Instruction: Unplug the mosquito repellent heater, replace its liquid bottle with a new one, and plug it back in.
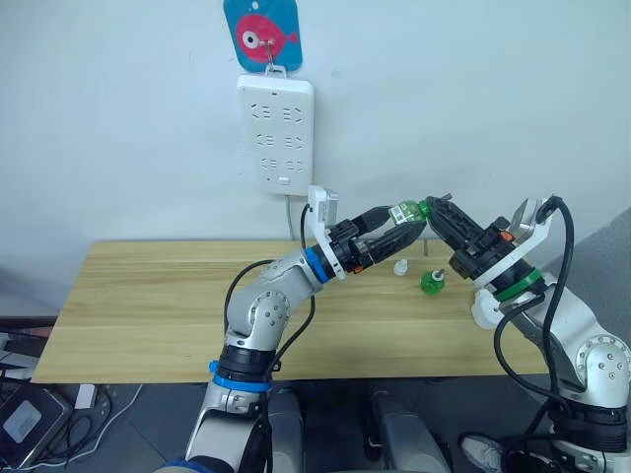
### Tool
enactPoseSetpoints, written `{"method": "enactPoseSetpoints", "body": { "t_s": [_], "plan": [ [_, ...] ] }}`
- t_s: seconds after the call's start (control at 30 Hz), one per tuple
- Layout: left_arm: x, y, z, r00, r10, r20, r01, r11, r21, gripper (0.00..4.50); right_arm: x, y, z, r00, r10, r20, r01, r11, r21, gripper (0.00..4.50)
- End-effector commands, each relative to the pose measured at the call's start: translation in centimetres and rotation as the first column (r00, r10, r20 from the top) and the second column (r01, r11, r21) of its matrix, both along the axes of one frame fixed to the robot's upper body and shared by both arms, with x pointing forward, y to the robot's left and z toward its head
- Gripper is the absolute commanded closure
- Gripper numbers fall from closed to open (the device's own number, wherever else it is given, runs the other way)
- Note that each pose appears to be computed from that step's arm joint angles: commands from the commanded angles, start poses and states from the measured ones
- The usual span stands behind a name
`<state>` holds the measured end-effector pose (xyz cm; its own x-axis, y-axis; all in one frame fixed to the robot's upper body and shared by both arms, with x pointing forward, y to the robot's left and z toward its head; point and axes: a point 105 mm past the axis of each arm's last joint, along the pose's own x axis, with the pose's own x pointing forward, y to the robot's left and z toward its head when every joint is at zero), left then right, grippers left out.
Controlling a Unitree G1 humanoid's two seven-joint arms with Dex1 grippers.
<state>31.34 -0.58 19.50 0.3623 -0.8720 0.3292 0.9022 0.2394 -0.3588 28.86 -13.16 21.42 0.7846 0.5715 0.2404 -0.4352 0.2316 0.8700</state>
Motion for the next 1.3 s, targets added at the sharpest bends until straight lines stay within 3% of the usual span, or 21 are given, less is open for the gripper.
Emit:
{"method": "enactPoseSetpoints", "body": {
  "t_s": [0.03,0.13,0.17,0.4,0.77,0.93,1.1,1.23,1.3],
  "plan": [
    [-0.8,-0.2,1.4,0.998,-0.037,0.049,0.039,0.999,-0.036,0.0,-1.0,0.5,1.4,0.998,0.034,0.059,-0.036,0.999,0.018,3.71],
    [-0.9,-0.2,1.4,0.998,-0.045,0.047,0.047,0.998,-0.036,0.0,-1.0,0.5,1.5,0.998,0.037,0.059,-0.038,0.999,0.022,3.71],
    [-1.0,-0.2,1.3,0.998,-0.051,0.044,0.053,0.998,-0.031,0.19,-1.0,0.5,1.5,0.998,0.036,0.059,-0.037,0.999,0.025,3.71],
    [-1.0,-0.3,1.1,0.998,-0.055,0.042,0.056,0.998,-0.026,2.09,-0.9,0.7,1.4,0.997,0.041,0.058,-0.043,0.999,0.027,3.71],
    [-0.6,-0.3,1.0,0.999,-0.042,0.026,0.043,0.999,-0.025,2.09,-1.0,1.2,1.2,0.996,0.062,0.065,-0.061,0.998,-0.014,3.71],
    [0.2,0.5,0.9,0.997,-0.056,-0.046,0.053,0.997,-0.06,2.09,-0.9,1.2,0.7,0.996,0.066,0.06,-0.059,0.992,-0.113,2.03],
    [0.2,2.5,0.6,0.939,-0.25,-0.237,0.22,0.965,-0.145,2.09,-2.9,-0.7,-1.3,0.992,0.125,0.004,-0.116,0.932,-0.344,0.2],
    [-0.4,4.5,-0.1,0.852,-0.397,-0.343,0.365,0.918,-0.156,2.09,-4.5,-3.1,-1.8,0.987,0.154,-0.033,-0.149,0.849,-0.507,0.06],
    [-0.7,4.9,-0.2,0.846,-0.417,-0.332,0.406,0.908,-0.106,2.09,-4.5,-5.3,-3.5,0.991,0.117,-0.069,-0.133,0.731,-0.669,0.06]
  ]
}}
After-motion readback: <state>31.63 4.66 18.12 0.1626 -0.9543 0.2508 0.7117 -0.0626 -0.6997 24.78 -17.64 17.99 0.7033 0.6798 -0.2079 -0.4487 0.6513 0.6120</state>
